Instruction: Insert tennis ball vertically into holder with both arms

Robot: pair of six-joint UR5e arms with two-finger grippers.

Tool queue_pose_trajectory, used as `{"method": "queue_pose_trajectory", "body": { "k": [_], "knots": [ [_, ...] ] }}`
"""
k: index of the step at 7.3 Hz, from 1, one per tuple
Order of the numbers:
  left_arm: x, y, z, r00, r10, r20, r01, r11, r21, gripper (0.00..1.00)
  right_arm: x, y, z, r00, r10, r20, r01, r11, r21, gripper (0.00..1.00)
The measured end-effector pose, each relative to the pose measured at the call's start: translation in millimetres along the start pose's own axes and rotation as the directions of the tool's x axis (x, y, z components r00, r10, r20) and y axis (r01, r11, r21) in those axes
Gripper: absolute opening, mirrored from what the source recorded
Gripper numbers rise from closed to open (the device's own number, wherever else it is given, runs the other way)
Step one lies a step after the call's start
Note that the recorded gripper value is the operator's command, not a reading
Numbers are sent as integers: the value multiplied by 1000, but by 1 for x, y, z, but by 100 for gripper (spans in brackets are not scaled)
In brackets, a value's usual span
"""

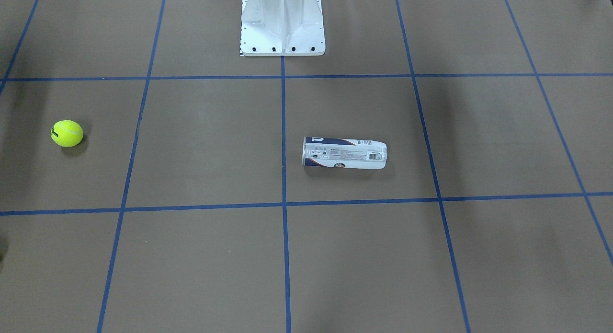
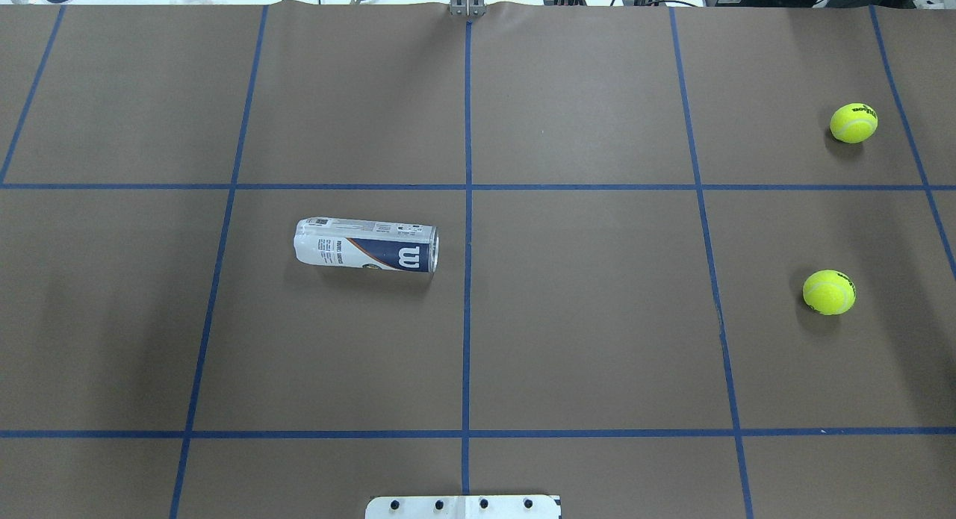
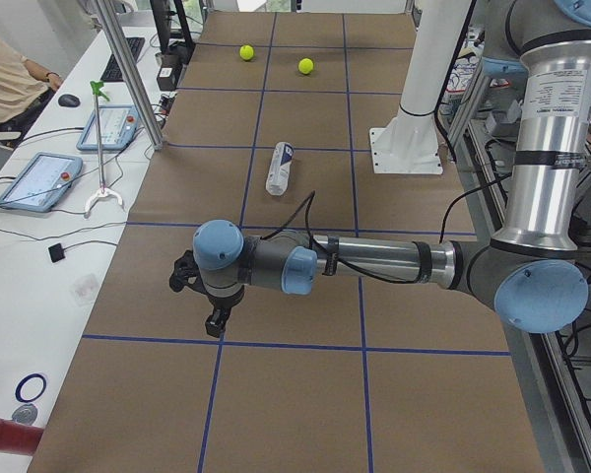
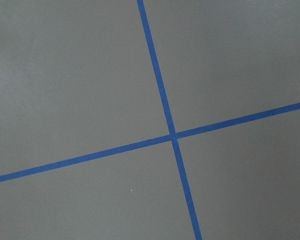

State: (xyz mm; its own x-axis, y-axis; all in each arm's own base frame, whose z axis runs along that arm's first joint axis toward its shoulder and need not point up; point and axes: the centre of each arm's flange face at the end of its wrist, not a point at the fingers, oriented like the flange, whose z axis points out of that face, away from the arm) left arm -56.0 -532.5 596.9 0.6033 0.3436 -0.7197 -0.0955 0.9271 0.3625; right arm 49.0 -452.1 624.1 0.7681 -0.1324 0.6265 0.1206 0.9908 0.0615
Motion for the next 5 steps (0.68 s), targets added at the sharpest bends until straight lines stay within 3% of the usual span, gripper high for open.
{"method": "queue_pose_trajectory", "body": {
  "k": [1, 2, 4, 5],
  "knots": [
    [26, -22, 3, 992, 118, -33, -116, 992, 54, 99, 0, 0, 0, 1000, 0, 0, 0, 1000, 0, 99],
    [63, -50, 13, 965, 256, -51, -250, 963, 101, 99, 0, 0, 0, 1000, 0, 0, 0, 1000, 0, 100],
    [139, -108, 27, 893, 446, -64, -432, 888, 160, 100, 0, 0, 0, 1000, 0, 0, 0, 1000, 0, 99],
    [174, -136, 23, 858, 512, -42, -497, 847, 189, 100, 0, 0, 0, 1000, 1, 0, -1, 1000, -1, 100]
  ]
}}
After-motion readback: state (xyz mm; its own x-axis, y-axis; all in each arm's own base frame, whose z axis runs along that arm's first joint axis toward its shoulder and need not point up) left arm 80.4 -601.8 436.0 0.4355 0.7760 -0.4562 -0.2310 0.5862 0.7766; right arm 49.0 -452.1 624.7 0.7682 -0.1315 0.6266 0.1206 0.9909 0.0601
